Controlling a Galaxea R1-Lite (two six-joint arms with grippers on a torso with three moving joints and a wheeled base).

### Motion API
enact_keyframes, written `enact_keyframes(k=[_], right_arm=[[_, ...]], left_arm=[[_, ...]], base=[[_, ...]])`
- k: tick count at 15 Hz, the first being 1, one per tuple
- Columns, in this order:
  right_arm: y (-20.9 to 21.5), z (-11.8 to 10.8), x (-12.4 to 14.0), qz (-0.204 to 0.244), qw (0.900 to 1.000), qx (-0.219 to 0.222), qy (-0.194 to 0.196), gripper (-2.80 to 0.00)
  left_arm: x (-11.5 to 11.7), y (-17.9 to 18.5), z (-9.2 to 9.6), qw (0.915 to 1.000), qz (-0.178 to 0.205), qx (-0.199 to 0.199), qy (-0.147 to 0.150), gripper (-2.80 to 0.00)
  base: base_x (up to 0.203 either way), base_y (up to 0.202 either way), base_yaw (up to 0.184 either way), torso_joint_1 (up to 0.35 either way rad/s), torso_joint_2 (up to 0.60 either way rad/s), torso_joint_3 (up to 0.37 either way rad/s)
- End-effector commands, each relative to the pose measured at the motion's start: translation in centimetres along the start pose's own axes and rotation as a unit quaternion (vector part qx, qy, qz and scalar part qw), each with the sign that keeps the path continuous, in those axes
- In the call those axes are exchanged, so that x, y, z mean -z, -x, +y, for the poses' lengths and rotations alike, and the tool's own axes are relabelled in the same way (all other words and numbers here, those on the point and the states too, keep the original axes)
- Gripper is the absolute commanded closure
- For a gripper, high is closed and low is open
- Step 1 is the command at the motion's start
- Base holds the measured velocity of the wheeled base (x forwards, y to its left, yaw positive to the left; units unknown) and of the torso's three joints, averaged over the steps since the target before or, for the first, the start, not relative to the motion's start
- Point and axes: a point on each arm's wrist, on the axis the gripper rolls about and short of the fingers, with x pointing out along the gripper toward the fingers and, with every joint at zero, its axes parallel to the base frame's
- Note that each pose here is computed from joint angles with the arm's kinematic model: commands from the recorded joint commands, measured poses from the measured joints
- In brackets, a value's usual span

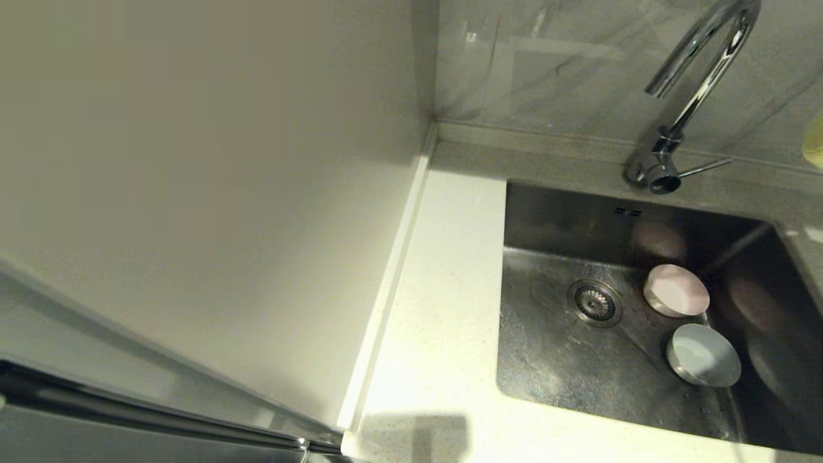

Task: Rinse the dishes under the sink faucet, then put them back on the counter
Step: Put a bowl back to the table from the sink

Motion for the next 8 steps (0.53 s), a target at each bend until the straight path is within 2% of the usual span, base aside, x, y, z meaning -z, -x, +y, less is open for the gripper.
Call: enact_keyframes(k=[1, 2, 3, 6, 8], right_arm=[[-1.8, -2.8, 0.7, 0.033, 0.972, 0.011, -0.23, 0.0], [-2.6, -3.2, 1.1, 0.048, 0.958, 0.016, -0.282, 0.0], [-3.0, -2.7, 1.9, 0.056, 0.954, 0.018, -0.295, 0.0], [-3.1, -0.4, 3.5, 0.062, 0.964, 0.015, -0.259, 0.0], [-2.8, 1.6, 4.3, 0.061, 0.981, 0.007, -0.185, 0.0]], left_arm=[[0.1, 0.0, 0.0, 1.0, 0.001, 0.0, 0.0, 0.0], [0.1, 0.0, 0.0, 1.0, 0.001, 0.0, 0.0, 0.0], [0.1, 0.0, 0.0, 1.0, 0.001, 0.0, 0.0, 0.0], [0.1, 0.0, 0.0, 1.0, 0.001, 0.0, 0.0, 0.0], [0.0, 0.0, 0.0, 1.0, 0.001, 0.0, 0.0, 0.0]], base=[[0.0, 0.0, 0.0, 0.0, 0.0, 0.0], [0.0, 0.0, 0.0, 0.0, 0.0, 0.0], [0.0, 0.0, 0.0, 0.0, 0.0, 0.0], [0.0, 0.0, 0.0, 0.0, 0.0, 0.0], [0.0, 0.0, 0.0, 0.0, 0.0, 0.0]])
